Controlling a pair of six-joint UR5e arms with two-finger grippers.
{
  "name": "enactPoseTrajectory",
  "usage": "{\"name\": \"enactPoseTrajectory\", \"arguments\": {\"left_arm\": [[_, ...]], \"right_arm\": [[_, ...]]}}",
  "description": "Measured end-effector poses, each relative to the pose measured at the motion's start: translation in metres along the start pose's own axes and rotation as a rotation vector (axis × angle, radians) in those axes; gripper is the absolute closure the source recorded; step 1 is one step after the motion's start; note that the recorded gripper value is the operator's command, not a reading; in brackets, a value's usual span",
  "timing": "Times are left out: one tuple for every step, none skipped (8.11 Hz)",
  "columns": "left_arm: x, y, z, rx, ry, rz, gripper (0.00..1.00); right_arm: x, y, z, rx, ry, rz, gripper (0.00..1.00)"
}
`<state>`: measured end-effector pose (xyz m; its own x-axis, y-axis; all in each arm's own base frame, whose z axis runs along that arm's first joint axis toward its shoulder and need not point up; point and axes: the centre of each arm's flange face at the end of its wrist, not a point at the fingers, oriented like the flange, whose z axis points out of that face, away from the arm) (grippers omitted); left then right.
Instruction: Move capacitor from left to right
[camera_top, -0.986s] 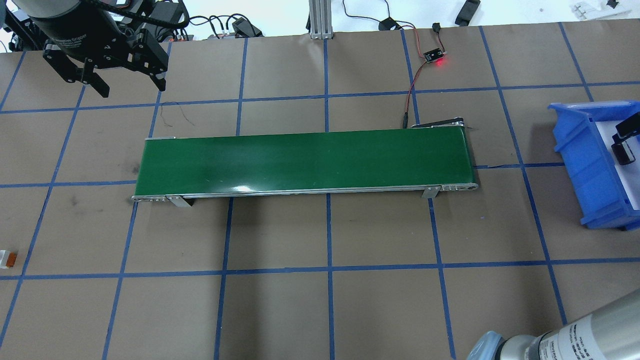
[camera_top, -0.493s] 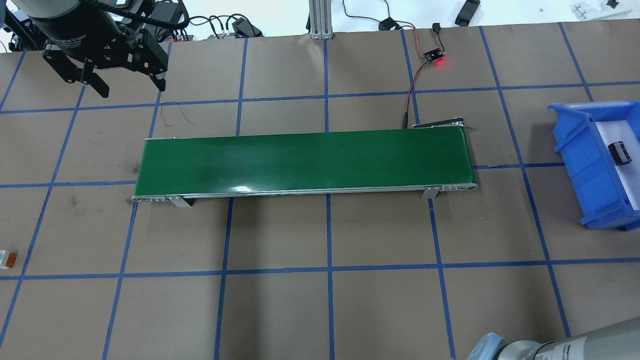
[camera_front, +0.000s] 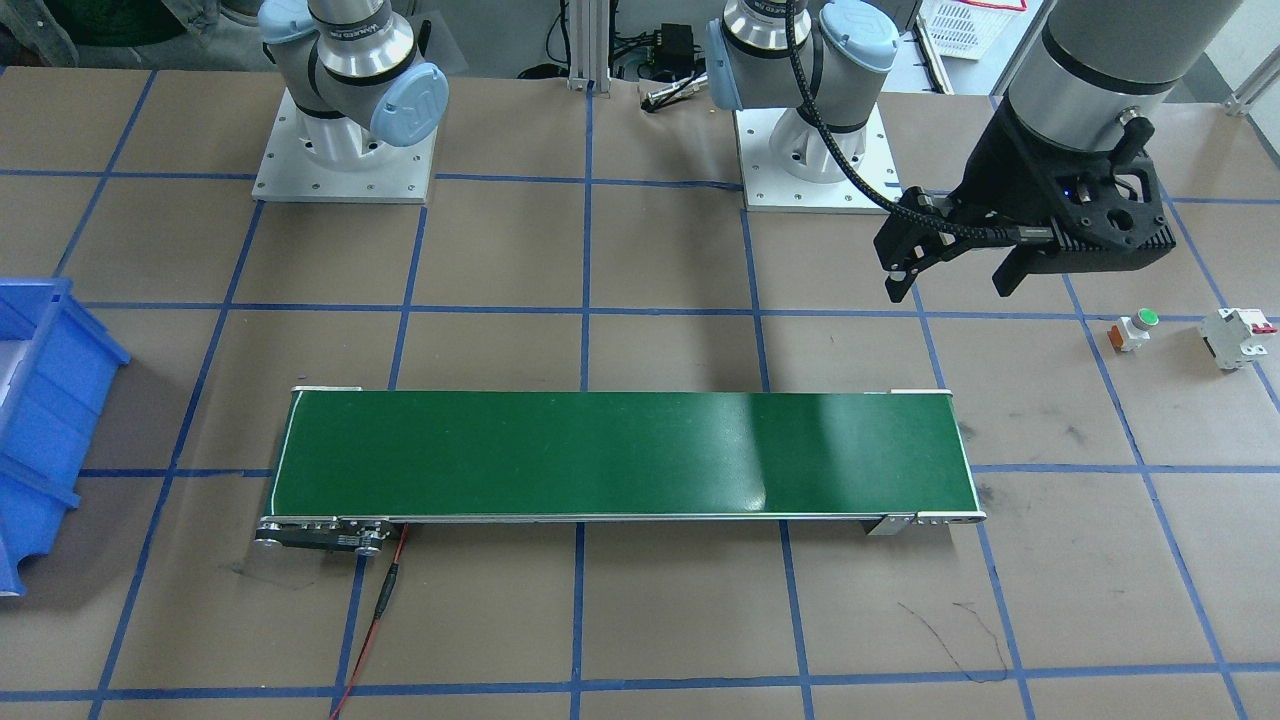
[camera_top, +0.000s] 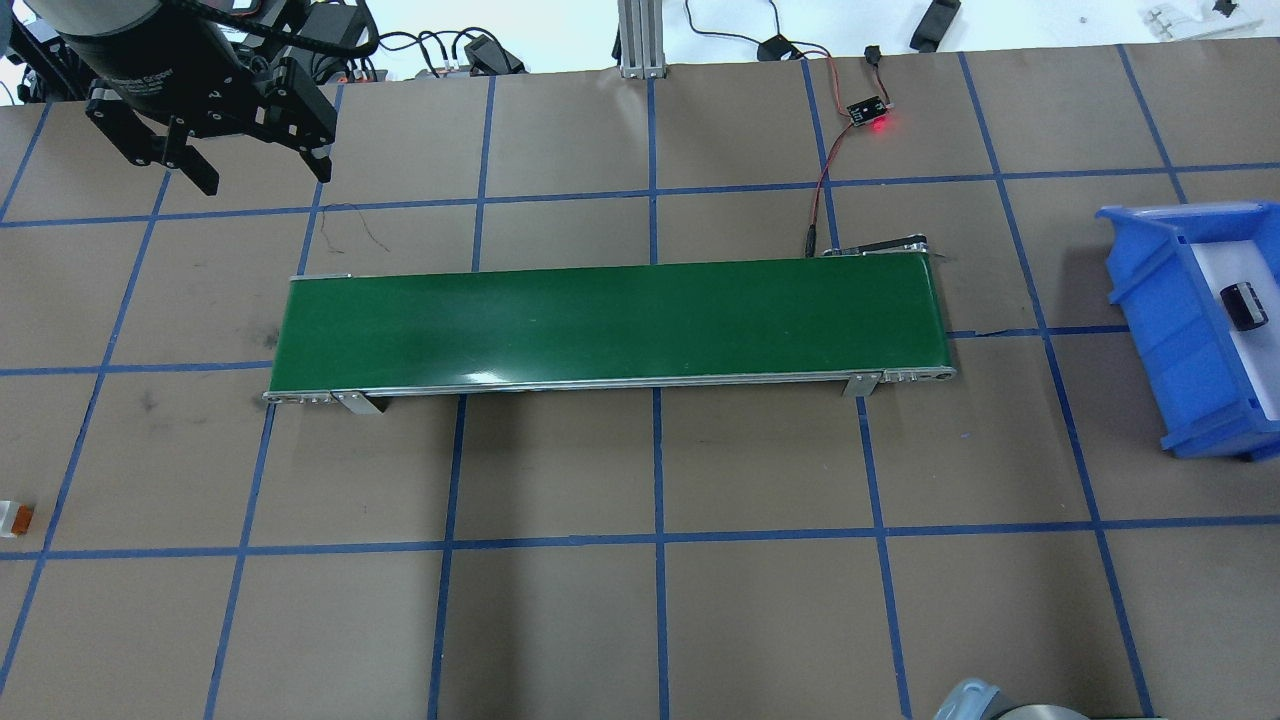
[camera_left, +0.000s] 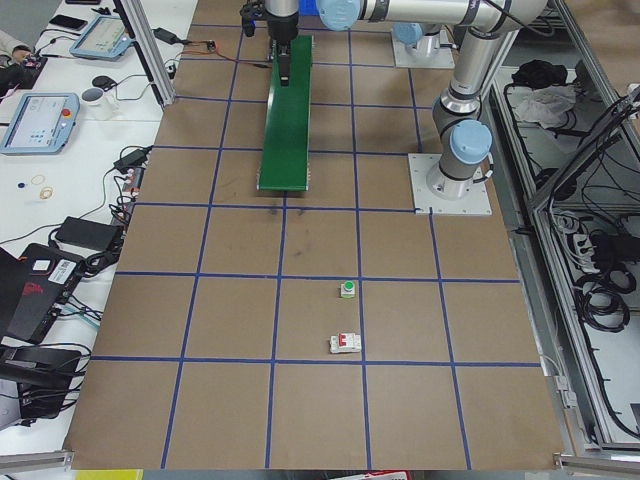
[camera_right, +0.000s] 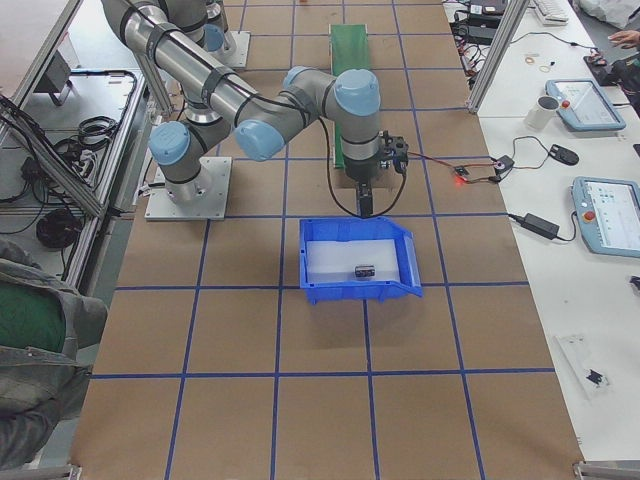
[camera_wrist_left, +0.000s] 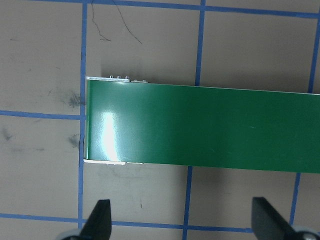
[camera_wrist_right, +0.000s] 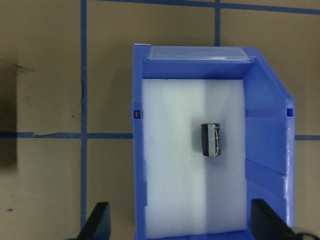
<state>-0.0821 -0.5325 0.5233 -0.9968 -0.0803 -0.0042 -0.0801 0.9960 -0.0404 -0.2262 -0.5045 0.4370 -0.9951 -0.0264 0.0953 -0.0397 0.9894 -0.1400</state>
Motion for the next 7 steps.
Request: {"name": "enactPoseTrajectory", "arguments": {"left_arm": [[0.000,0.000,0.000,0.000,0.000,0.000,0.00],[0.000,0.000,0.000,0.000,0.000,0.000,0.00],[0.000,0.000,0.000,0.000,0.000,0.000,0.00],[0.000,0.000,0.000,0.000,0.000,0.000,0.00],[0.000,0.000,0.000,0.000,0.000,0.000,0.00],[0.000,0.000,0.000,0.000,0.000,0.000,0.00],[0.000,0.000,0.000,0.000,0.000,0.000,0.00]], "right_arm": [[-0.025,-0.002,-0.013,-0.011,0.004,0.003,0.00],[-0.055,-0.005,-0.028,-0.018,0.017,0.009,0.00],[-0.088,-0.009,-0.039,-0.019,0.018,0.021,0.00],[-0.123,-0.014,-0.048,-0.011,0.012,0.021,0.00],[-0.154,-0.018,-0.055,-0.004,0.004,0.024,0.00],[-0.186,-0.021,-0.059,-0.006,-0.009,0.034,0.00],[-0.219,-0.023,-0.061,-0.008,-0.021,0.039,0.00]]}}
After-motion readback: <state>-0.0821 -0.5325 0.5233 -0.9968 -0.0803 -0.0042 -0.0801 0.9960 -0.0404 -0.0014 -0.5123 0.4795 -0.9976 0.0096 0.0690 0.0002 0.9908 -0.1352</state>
